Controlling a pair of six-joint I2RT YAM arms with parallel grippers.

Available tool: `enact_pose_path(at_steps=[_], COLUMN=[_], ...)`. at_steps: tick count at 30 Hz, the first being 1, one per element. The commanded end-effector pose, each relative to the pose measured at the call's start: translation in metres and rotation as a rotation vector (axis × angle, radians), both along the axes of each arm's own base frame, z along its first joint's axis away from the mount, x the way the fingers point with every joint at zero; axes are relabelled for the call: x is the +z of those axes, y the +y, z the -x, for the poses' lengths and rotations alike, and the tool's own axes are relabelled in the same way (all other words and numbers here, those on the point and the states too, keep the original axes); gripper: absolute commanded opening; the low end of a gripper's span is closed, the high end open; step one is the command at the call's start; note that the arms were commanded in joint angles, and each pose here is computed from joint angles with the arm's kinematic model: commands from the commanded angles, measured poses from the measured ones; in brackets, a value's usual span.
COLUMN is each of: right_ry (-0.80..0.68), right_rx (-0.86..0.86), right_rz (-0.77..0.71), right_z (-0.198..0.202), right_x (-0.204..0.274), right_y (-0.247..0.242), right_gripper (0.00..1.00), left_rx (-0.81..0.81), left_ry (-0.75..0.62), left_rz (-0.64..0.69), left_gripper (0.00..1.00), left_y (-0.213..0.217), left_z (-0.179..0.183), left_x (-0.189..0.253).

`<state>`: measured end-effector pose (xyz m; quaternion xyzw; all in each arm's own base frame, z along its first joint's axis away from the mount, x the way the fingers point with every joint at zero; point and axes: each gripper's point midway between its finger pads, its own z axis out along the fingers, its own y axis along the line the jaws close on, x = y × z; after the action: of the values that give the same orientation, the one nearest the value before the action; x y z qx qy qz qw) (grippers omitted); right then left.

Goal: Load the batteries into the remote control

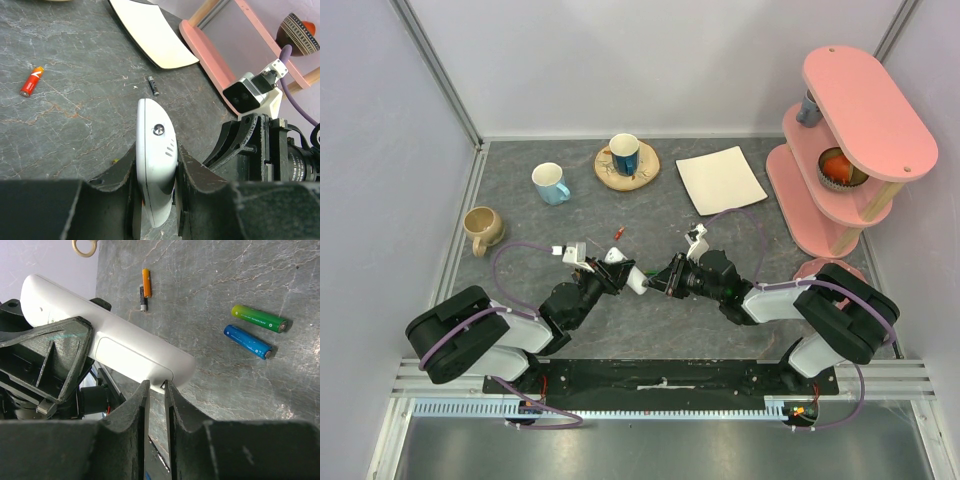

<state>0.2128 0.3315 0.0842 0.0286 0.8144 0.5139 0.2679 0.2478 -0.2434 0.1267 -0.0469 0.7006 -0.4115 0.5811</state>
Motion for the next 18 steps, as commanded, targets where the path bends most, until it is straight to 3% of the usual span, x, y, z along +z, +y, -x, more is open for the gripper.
enact_pose_path(at_steps=[1, 18], right_ry=[-0.11, -0.117], right_rx=[0.038, 0.034], right_rz=[-0.151, -0.15], right_z=[-0.0063, -0.0056], right_x=[0.0537, 0.0564], right_y=[0.02, 0.0182], right_gripper=[0.25, 0.26], left_rx=[-0.05, -0.035], left_ry=[-0.274, -0.279], left_rz=[0.27, 0.23], left_gripper=[0.02, 0.02], left_y=[-0.0017, -0.0003], left_z=[0.0136, 0.0112], left_x=[0.0979, 0.0914])
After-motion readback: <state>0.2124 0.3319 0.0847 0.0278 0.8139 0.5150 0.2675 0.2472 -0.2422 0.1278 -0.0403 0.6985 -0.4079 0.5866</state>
